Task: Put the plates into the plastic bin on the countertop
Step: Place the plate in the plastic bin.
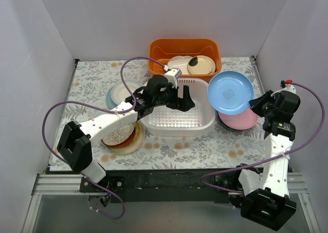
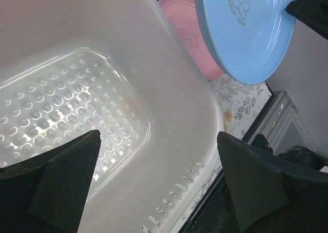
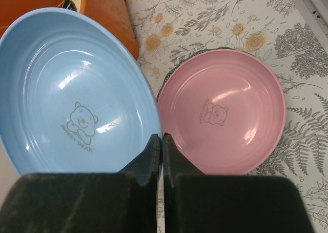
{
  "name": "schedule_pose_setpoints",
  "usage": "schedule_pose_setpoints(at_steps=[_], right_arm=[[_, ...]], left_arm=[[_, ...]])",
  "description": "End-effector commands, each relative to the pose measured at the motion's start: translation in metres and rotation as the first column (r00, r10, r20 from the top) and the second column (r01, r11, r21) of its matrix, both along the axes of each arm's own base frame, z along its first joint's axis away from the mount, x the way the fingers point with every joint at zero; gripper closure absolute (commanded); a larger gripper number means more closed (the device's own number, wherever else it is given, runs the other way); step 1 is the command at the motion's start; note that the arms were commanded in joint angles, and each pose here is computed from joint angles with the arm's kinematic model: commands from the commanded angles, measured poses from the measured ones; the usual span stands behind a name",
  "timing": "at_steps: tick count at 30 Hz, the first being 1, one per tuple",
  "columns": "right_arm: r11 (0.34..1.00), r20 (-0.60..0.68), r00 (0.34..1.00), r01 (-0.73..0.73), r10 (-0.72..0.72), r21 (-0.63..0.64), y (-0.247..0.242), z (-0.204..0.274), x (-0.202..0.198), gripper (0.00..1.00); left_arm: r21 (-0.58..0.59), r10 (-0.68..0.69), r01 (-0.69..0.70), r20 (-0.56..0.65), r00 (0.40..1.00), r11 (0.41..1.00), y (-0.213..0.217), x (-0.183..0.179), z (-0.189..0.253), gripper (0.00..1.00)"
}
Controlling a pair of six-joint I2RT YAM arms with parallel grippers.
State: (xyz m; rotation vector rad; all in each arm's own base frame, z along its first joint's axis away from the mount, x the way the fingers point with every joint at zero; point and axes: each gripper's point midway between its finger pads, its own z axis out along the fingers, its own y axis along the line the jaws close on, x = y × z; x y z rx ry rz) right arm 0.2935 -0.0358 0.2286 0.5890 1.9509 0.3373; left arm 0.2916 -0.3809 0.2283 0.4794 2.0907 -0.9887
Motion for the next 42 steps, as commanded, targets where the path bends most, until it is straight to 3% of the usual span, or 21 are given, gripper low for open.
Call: schedule_pose_setpoints(at_steps=[1, 19, 29, 42], right_arm=[[0.997, 0.107, 0.992, -0.074, 0.073, 0.002, 0.013, 0.034, 0.013, 0.99], [0.965, 0.064, 0.963, -0.261, 0.260, 0.002, 0.093, 0.027, 0.034, 0.99], [0.915, -0.004, 0.915, -0.403, 0.403, -0.016, 0.162, 0.008, 0.042, 0.99], [0.874, -0.046, 0.874, -0.485, 0.484, -0.008, 0.212, -0.010, 0.048, 0.99]], left_arm=[[-0.047, 0.047, -0.045, 0.041, 0.998, 0.998, 0.026, 0.005, 0.033, 0.02], [0.000, 0.202, -0.202, 0.010, 0.979, 0.979, 0.085, 0.028, 0.027, 0.02], [0.021, 0.311, -0.311, -0.013, 0.950, 0.950, 0.131, 0.046, 0.024, 0.02], [0.047, 0.376, -0.374, -0.055, 0.925, 0.926, 0.169, 0.055, 0.010, 0.02]])
